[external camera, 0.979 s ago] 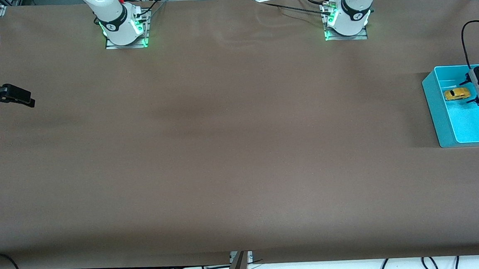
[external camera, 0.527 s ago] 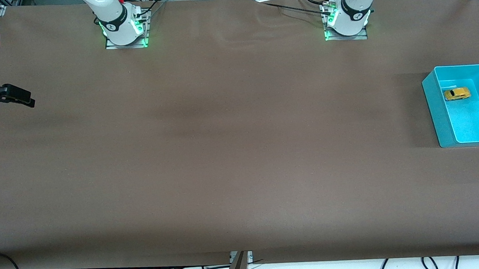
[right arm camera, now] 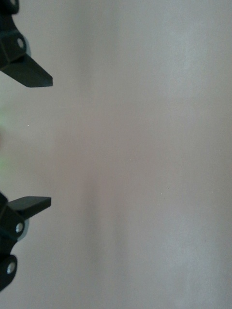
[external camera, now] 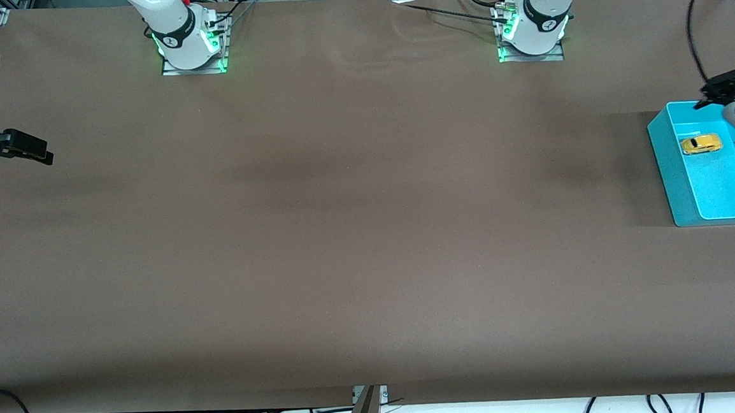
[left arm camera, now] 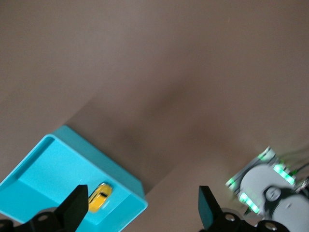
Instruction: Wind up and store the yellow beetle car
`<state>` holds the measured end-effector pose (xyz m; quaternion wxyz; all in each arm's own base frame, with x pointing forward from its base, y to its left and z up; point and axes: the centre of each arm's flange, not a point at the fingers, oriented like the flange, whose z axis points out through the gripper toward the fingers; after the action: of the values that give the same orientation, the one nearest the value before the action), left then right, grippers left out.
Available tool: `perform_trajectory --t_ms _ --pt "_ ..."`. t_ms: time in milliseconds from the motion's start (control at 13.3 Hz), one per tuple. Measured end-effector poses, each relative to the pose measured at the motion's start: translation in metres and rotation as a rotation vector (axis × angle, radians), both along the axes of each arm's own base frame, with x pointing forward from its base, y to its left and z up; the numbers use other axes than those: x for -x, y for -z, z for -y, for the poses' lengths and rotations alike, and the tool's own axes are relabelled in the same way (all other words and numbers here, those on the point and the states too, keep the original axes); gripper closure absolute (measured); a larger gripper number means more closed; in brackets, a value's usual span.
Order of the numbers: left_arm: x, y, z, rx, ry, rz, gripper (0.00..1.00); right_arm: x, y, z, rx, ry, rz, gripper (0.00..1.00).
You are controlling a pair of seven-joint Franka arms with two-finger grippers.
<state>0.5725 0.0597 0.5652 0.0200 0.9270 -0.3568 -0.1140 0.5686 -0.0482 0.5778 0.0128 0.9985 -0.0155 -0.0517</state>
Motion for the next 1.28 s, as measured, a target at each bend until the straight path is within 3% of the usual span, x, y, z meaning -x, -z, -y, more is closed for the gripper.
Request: perform_trajectory --t_ms 301,603,1054,1280 --pt "0.004 -0.013 0.085 -0.081 -0.085 0.028 0.0 0.0 0.0 0.0 0.0 0.0 0.001 0.0" --pt "-0.003 0.0 0.101 -0.093 -0.257 0.07 0.0 -0.002 0.0 0.0 0.001 0.0 0.006 0.0" --pt "0.025 -0.015 0.103 -0.105 -0.501 0.169 0.0 -0.006 -0.003 -0.001 0.002 -0.002 0.015 0.0" --pt "0.027 -0.012 0.105 -0.104 -0.538 0.169 0.0 -0.006 -0.003 -0.001 0.002 -0.002 0.015 0.0"
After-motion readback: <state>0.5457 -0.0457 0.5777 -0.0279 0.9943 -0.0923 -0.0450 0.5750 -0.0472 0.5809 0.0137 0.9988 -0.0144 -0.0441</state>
